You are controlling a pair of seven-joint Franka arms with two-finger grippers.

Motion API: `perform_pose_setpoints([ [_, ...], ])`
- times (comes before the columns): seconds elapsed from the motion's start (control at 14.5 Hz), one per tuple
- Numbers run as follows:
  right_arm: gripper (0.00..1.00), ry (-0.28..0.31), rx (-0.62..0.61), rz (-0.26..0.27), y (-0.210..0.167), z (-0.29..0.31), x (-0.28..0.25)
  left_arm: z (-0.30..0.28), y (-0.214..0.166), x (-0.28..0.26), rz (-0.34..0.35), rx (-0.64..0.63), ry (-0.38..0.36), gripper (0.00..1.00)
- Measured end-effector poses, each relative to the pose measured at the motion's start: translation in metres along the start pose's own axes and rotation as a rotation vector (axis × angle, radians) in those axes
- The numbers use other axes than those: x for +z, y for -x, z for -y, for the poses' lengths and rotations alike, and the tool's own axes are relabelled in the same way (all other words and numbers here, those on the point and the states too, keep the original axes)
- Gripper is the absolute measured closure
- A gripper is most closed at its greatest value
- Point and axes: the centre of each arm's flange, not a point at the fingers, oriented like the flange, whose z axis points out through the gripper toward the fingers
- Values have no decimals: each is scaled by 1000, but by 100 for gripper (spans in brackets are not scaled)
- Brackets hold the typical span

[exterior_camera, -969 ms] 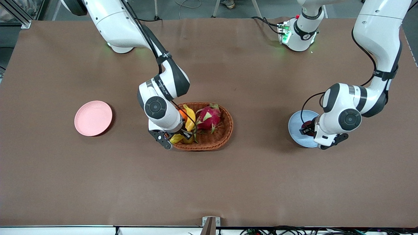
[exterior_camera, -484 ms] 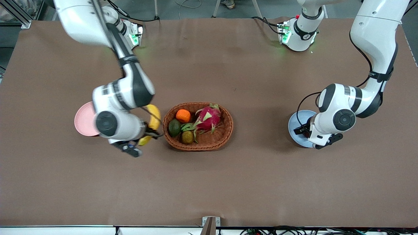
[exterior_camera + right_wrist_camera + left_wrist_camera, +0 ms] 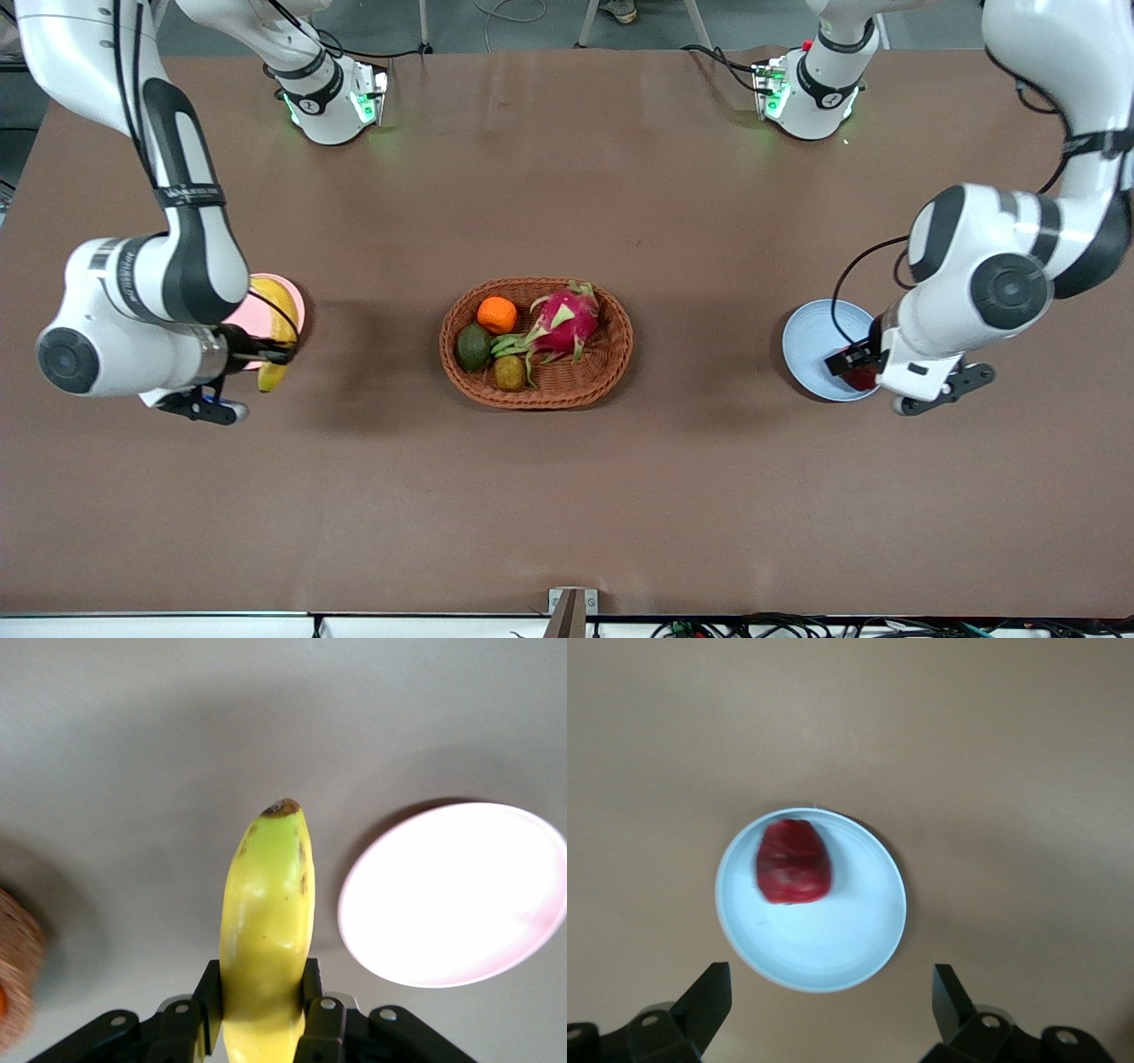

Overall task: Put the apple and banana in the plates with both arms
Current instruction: 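Lower the apple onto the blue plate while the right gripper carries the banana, then lower the banana onto the pink plate while the left gripper withdraws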

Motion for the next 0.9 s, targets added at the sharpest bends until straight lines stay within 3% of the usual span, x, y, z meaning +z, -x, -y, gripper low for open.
perform_pose_setpoints([
  [0.14, 61, -21, -75, 5, 10, -47, 5, 8, 1, -54, -37, 97, 5, 0],
  [0.35, 61, 0, -116, -77, 13, -93, 28, 33, 11, -115, -112, 189, 9, 0],
  [0.55, 61, 19, -134, -142, 29, -88, 68, 59, 32, -161, -144, 250, 8, 0],
  [0.9, 61, 26, -132, -220, 32, -90, 75, 69, 78, -214, -156, 267, 47, 0],
])
